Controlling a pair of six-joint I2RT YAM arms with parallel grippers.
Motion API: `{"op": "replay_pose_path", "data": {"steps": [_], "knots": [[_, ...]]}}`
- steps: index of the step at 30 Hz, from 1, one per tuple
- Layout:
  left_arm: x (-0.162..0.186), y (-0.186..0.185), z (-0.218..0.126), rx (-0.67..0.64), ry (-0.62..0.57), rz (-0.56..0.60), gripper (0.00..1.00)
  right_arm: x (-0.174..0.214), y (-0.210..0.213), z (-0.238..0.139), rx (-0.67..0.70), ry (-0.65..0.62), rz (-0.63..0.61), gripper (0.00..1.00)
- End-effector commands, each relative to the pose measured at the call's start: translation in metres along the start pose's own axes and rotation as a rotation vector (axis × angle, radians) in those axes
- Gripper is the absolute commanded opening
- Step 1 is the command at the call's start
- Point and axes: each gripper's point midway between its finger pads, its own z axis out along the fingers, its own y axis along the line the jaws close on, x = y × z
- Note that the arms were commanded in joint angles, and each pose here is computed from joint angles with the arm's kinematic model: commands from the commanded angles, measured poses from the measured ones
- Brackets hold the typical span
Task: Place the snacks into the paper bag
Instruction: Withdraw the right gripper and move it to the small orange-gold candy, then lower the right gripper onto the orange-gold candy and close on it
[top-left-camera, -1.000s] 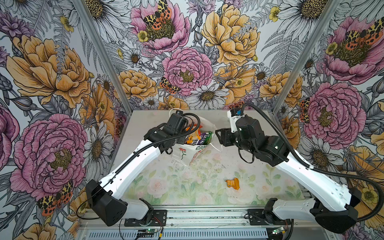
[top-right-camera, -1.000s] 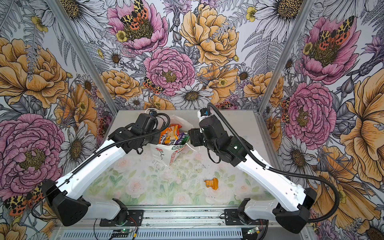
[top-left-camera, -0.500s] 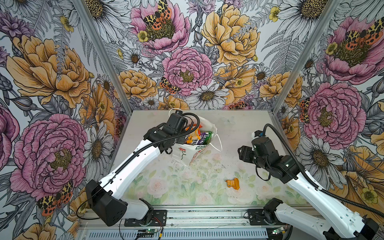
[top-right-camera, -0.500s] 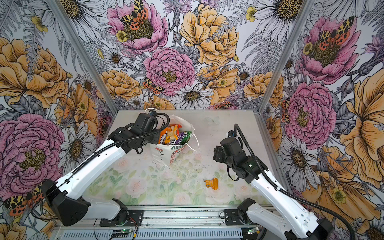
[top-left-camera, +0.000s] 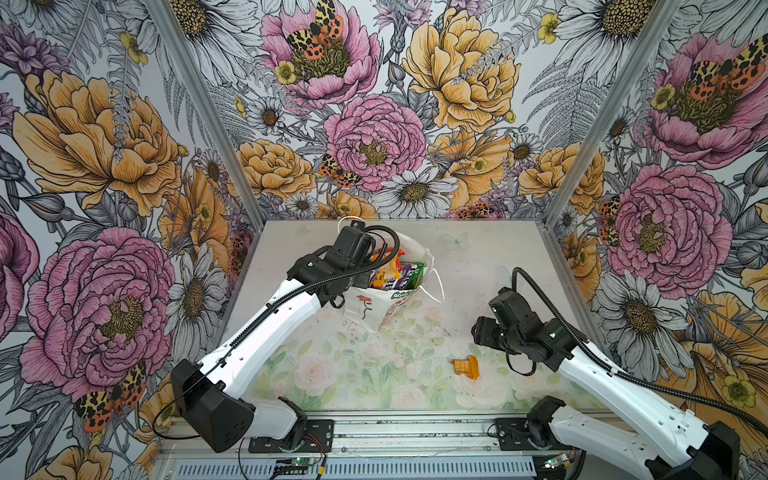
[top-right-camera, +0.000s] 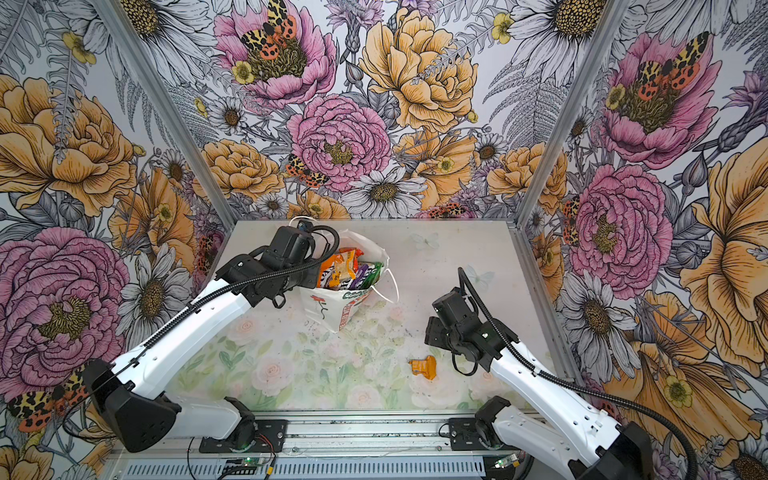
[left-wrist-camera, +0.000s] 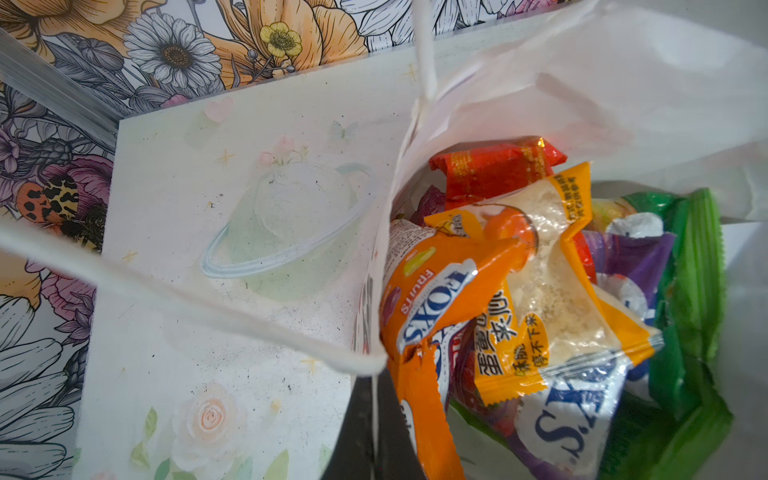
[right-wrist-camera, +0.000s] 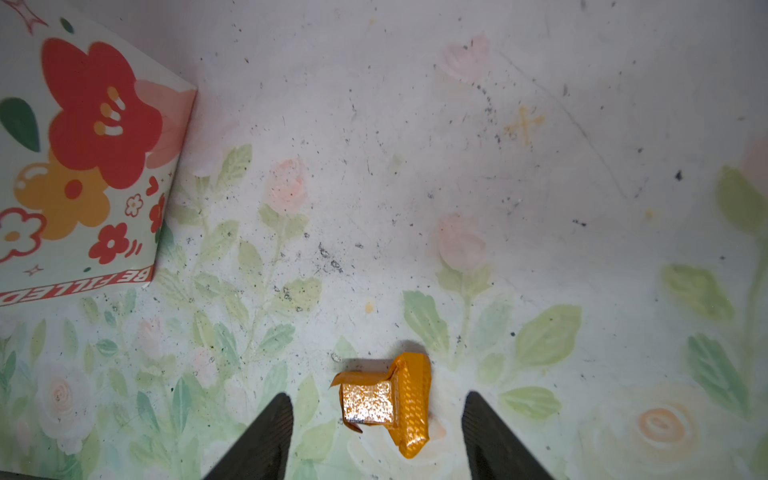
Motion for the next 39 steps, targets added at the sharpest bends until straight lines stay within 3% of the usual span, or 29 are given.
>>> {"op": "replay_pose_path", "data": {"steps": [1,18,35,39], "knots": [[-0.021,0.007,-0.017,0.011,-0.087,-0.054,0.0,0.019,0.0,0.009,0.006,0.062,0.005,0.68],[-0.02,0.006,-0.017,0.012,-0.088,-0.054,0.0,0.068,0.022,0.062,0.044,0.209,-0.094,0.73],[-0.019,0.005,-0.014,0.009,-0.078,-0.046,0.0,0.089,0.009,0.088,0.176,0.267,-0.168,0.68],[-0.018,0.004,-0.013,0.01,-0.077,-0.044,0.0,0.093,0.004,0.094,0.201,0.277,-0.176,0.63]]}}
